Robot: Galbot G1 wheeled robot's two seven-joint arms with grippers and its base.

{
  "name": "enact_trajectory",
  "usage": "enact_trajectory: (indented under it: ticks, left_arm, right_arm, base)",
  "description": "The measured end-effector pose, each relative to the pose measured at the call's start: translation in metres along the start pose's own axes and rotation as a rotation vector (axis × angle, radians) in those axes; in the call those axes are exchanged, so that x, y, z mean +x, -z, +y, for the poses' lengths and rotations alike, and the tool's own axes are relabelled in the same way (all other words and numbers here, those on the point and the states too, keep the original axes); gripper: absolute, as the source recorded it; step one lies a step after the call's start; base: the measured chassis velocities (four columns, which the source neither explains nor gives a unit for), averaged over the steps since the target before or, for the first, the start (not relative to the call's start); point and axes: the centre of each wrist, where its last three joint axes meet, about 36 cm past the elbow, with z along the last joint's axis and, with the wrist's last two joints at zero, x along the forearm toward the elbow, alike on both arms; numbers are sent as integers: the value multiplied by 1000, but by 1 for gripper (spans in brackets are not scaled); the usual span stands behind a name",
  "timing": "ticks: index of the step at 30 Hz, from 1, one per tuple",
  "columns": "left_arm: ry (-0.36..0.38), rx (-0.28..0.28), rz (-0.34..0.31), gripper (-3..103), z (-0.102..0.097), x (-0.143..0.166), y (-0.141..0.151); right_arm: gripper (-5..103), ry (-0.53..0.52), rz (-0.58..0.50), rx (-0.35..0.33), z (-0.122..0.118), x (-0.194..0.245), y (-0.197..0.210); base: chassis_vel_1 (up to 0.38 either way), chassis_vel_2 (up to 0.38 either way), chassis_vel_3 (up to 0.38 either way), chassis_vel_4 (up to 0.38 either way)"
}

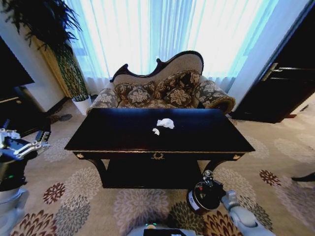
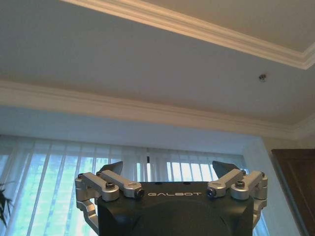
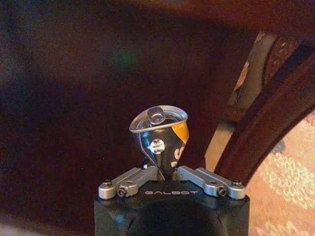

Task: Move to the front of the table and place the trash on the table into the trash bin.

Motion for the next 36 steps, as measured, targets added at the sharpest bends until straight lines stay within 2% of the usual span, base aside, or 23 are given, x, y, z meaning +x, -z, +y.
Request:
enact_trajectory:
  ticks: [7,12,27,30,32,36]
  left_arm:
    - [-9,7,20,100,-2,-1,-6]
    - [-10,7,27,100,-3,-2,-5]
    - [-6,-5,44,100,-3,1,-7]
    - [-8,-7,48,100,-1,1,-8]
    - [-9,-6,55,100,3,0,-11]
    - [-6,-2,67,100,8,1,-16]
  right_arm:
    - [0,15,88,66,7,-6,-35]
    - [0,22,150,114,3,-12,-60]
    - [0,-3,198,179,-22,-47,-63]
    - [0,-12,213,176,-26,-55,-63]
    - [0,-29,250,134,-23,-60,-65]
    - [0,-46,282,133,-22,-65,-68]
  base:
    - [0,0,0,0]
    - [0,0,0,0]
    - [0,0,0,0]
    - [0,0,0,0]
    - [0,0,0,0]
    - [0,0,0,0]
